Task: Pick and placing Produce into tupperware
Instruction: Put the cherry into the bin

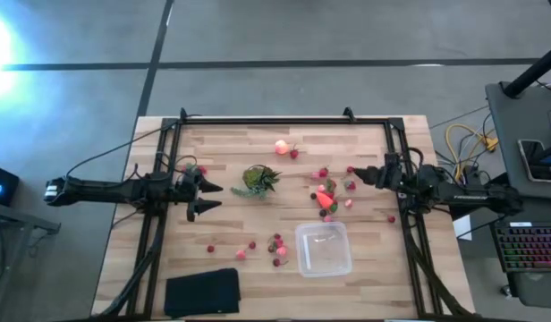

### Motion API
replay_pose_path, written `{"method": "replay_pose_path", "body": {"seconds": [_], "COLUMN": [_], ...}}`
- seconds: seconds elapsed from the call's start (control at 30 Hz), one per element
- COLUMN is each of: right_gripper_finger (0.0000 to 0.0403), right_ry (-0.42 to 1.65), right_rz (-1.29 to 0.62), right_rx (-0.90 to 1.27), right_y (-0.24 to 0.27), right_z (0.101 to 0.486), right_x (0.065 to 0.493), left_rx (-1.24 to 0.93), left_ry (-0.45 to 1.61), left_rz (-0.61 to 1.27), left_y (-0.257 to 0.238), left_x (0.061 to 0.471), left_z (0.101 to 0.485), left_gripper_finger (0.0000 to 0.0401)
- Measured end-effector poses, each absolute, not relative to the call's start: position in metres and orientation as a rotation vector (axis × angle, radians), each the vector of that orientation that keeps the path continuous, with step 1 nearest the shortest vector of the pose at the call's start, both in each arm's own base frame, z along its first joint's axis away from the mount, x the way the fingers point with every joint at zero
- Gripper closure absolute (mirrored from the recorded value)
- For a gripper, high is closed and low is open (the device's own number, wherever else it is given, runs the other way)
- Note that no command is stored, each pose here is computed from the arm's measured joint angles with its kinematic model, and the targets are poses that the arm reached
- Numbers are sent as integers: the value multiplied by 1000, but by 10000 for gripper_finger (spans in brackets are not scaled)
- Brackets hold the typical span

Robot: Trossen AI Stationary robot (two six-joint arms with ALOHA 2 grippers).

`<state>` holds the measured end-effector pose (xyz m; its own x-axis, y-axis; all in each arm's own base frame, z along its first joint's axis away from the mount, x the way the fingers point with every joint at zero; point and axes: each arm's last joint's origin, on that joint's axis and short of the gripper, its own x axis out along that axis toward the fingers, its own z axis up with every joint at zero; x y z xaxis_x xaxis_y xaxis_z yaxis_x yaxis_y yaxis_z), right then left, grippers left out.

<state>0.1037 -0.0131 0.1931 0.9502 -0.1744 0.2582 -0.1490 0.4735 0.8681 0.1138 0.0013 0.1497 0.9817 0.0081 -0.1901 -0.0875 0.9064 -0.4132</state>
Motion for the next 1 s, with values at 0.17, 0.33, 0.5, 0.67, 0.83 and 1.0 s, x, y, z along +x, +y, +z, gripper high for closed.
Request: {"method": "replay_pose_path", "body": {"seconds": [0.17,0.33,0.5,0.67,0.83,1.0], "right_gripper_finger": [188,188,188,188,192,193], "right_ry": [-694,-710,-523,-351,102,663], "right_rz": [15,-200,-453,-556,-672,-753], "right_rx": [1093,694,503,439,532,559], "right_y": [-16,-18,-22,-25,-26,-24], "right_z": [235,285,326,362,370,369], "right_x": [90,84,85,99,114,119], "left_rx": [-434,-434,-434,-434,-434,-434], "left_ry": [187,187,187,187,187,187], "left_rz": [50,49,49,49,49,49], "left_y": [1,1,1,1,1,1], "left_x": [114,114,114,114,114,114], "left_z": [150,150,150,150,150,150], "left_gripper_finger": [125,125,125,125,125,125]}}
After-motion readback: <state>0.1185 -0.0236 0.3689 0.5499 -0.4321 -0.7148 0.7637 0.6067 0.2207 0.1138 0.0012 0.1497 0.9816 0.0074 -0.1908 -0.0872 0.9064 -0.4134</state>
